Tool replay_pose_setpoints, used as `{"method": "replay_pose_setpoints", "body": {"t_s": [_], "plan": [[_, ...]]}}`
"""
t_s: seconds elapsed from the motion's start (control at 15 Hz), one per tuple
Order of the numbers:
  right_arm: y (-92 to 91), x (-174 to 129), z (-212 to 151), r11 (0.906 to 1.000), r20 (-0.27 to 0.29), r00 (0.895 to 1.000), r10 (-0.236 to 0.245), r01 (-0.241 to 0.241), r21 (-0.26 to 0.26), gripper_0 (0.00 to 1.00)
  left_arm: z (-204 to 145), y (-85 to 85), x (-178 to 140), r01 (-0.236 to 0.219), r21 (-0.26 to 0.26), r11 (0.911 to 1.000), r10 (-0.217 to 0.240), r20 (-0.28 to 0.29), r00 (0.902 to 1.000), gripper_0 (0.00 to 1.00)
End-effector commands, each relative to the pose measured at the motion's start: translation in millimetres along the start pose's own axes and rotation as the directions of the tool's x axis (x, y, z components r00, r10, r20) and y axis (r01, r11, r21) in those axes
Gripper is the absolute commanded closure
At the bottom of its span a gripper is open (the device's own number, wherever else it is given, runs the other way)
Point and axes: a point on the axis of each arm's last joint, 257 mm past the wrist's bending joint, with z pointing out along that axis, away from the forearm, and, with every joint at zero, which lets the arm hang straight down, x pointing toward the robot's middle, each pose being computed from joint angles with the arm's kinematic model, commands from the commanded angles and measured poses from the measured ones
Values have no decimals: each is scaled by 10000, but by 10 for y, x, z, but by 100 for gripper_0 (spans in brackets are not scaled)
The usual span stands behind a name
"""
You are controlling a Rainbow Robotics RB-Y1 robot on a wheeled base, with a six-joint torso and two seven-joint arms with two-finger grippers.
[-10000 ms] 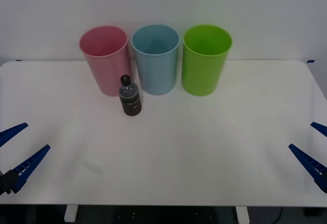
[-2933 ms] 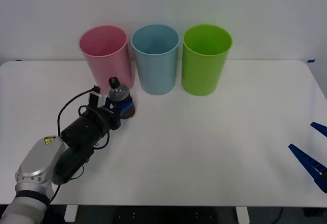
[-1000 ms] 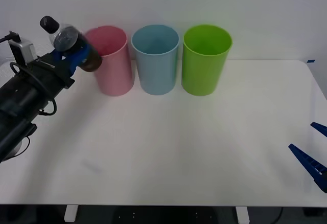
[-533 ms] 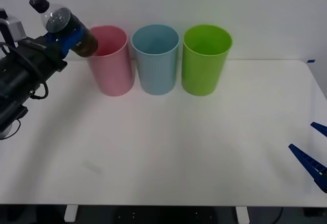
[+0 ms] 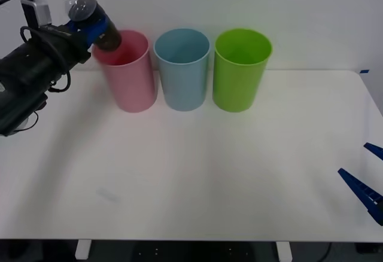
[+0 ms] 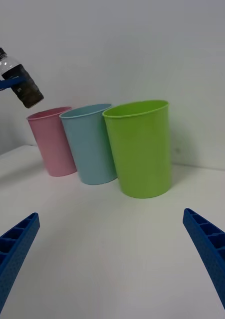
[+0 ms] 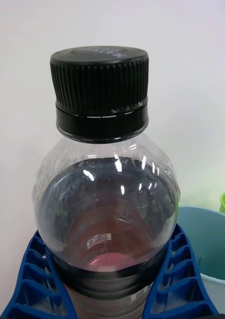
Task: Grasp the object on the table and drop it into the matching bin: aluminum can to the light blue bin, PET bottle to the pink bin.
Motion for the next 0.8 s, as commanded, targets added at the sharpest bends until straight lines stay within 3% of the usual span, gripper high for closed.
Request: {"method": "replay_pose_setpoints", "body": {"t_s": [0.07, 0.8], "plan": [[0, 0, 0, 10000, 0, 10000, 0, 0, 0, 0, 186, 27, 16, -168, 4, 9999, 168, -201, 9997, 100], [0, 0, 0, 10000, 0, 10000, 0, 0, 0, 0, 374, -12, 61, -171, -32, 9998, 170, -307, 9994, 100]]}}
